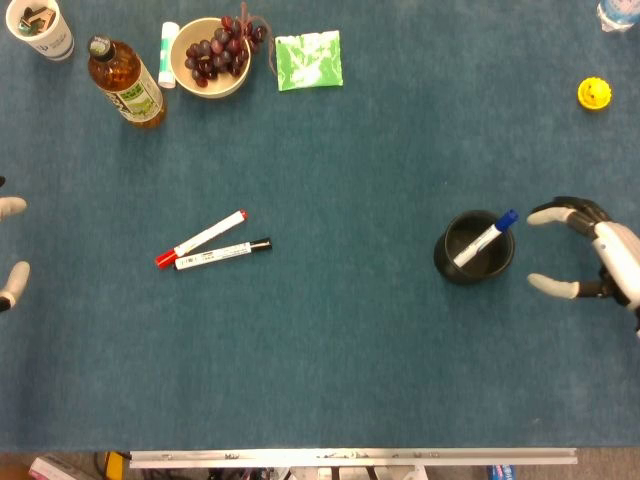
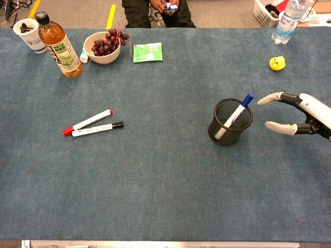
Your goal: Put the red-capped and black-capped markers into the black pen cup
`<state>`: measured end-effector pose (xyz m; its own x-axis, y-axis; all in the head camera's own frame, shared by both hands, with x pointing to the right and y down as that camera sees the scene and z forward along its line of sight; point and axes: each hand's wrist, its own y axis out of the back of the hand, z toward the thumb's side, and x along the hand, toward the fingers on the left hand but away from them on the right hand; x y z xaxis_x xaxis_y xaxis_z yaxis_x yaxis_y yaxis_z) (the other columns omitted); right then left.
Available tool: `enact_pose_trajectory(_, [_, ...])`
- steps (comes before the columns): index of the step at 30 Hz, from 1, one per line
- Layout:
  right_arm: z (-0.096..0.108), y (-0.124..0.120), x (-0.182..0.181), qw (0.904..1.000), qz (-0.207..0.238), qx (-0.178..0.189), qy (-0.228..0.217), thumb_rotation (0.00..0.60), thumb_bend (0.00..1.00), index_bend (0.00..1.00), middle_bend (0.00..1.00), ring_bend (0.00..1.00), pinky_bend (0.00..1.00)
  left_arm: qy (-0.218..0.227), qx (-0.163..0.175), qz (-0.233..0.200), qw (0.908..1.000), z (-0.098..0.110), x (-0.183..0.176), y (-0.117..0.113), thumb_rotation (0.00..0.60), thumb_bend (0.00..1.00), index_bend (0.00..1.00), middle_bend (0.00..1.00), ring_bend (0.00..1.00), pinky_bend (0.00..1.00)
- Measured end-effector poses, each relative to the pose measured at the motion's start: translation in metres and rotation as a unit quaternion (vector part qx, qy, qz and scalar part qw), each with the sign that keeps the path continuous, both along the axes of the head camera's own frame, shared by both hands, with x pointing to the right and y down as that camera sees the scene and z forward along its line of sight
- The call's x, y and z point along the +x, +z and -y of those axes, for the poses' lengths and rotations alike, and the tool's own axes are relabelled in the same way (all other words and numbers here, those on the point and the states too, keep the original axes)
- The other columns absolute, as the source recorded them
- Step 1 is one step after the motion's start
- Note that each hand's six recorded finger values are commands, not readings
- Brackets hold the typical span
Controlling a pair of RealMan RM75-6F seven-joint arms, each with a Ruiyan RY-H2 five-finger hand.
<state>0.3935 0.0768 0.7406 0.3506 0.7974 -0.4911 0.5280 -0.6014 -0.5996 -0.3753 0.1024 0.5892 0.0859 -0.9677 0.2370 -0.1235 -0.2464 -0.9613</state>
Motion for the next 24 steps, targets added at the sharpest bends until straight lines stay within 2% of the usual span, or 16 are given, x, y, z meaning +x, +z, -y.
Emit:
enact_pose_trajectory(5, [-0.001,0.007,-0.011,0.9992,-0.012,0.023,-0.029,0.308,0.00,0.28,0.24,0.11,0.08,-0.003,0.002,0.001,1.0000,-0.001,-0.002,-0.002,0.600,0.30,0.28,0.17,0.12,0.09])
enact_pose_trajectory(8, [-0.001,0.010,-0.012,0.9988,-0.018,0.030,-0.035,0.344,0.00,0.28,0.23,0.11,0.08,-0.004,0.002,0.002,1.0000,-0.001,-0.003,-0.003,0.600,0.30,0.28,0.17,0.12,0.09])
enact_pose_trajectory(16, [0.000,0.022,-0.019,0.9975,-0.031,0.040,-0.048,0.372,0.00,0.27,0.23,0.11,0.08,-0.004,0.001,0.001,1.0000,-0.002,-0.003,-0.003,0.600,0.30,0.28,0.17,0.12,0.09])
enact_pose_trajectory(24, [0.003,0.036,-0.024,0.9955,-0.044,0.059,-0.060,0.441,0.00,0.27,0.23,0.11,0.08,-0.005,-0.002,0.004,1.0000,-0.002,-0.005,-0.003,0.600,0.30,0.28,0.17,0.12,0.09])
